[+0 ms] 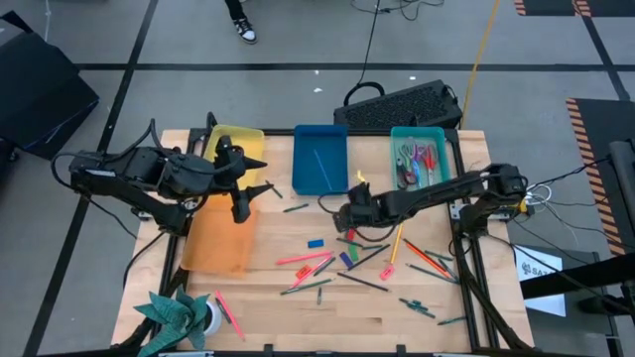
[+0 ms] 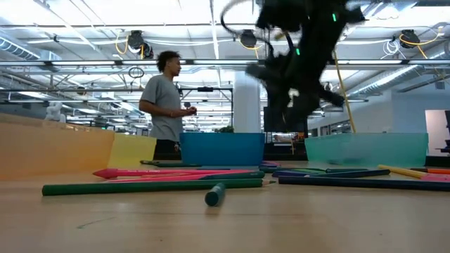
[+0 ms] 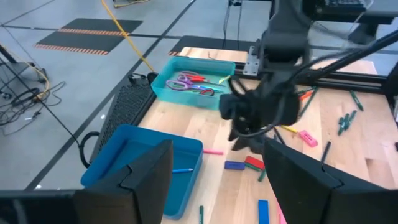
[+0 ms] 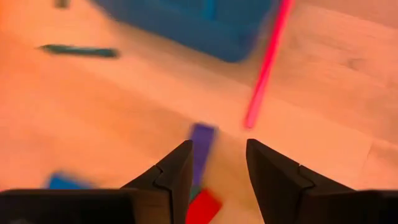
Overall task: Sort crayons/erasers/pens/pencils in bins
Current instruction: Put the top pink pencil into the blue bin
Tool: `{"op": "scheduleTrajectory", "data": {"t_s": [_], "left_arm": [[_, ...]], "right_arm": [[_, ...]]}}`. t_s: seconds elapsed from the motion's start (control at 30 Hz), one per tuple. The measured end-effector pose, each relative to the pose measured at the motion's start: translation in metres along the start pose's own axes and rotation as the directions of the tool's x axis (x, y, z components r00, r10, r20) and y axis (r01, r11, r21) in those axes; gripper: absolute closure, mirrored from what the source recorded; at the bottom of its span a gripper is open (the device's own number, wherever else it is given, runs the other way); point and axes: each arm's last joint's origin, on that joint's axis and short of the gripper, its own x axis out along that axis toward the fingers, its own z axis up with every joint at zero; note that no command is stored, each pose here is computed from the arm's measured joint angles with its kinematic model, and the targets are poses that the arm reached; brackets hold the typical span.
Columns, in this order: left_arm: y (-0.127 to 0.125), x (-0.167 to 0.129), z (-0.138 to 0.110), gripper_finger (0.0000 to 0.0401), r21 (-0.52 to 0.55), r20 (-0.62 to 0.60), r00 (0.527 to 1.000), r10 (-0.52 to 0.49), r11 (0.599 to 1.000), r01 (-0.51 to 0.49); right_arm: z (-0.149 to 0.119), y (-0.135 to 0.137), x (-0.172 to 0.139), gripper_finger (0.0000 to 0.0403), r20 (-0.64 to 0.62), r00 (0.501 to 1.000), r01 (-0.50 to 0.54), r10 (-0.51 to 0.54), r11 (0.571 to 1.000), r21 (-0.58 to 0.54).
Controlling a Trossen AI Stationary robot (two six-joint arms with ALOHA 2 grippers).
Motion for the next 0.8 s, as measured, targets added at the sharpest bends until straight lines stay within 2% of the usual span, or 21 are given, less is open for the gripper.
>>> {"op": "scheduleTrajectory", "data": {"t_s": [0.13, 0.27, 0.47, 0.8], "left_arm": [[0.0, 0.0, 0.0, 0.0151, 0.001, -0.001, 1.0, -0.011, 1.0, 0.011], [0.0, 0.0, 0.0, 0.0151, -0.006, 0.0, 1.0, -0.012, 1.0, 0.012], [-0.001, 0.0, 0.001, 0.0151, -0.028, 0.007, 1.0, -0.013, 1.0, 0.013], [-0.001, 0.0, 0.002, 0.0151, -0.054, 0.021, 1.0, -0.015, 0.998, 0.017]], "right_arm": [[-0.003, -0.02, 0.023, 0.0259, 0.014, 1.0, 0.011, -0.012, 0.998, 0.066], [0.004, -0.031, 0.034, 0.0259, 0.031, 0.999, 0.009, -0.011, 0.997, 0.074], [0.015, -0.032, 0.049, 0.0264, 0.02, 1.0, -0.024, 0.023, 0.999, 0.032], [0.006, -0.022, 0.076, 0.0277, -0.02, 0.998, 0.066, -0.067, 0.997, -0.043]]}}
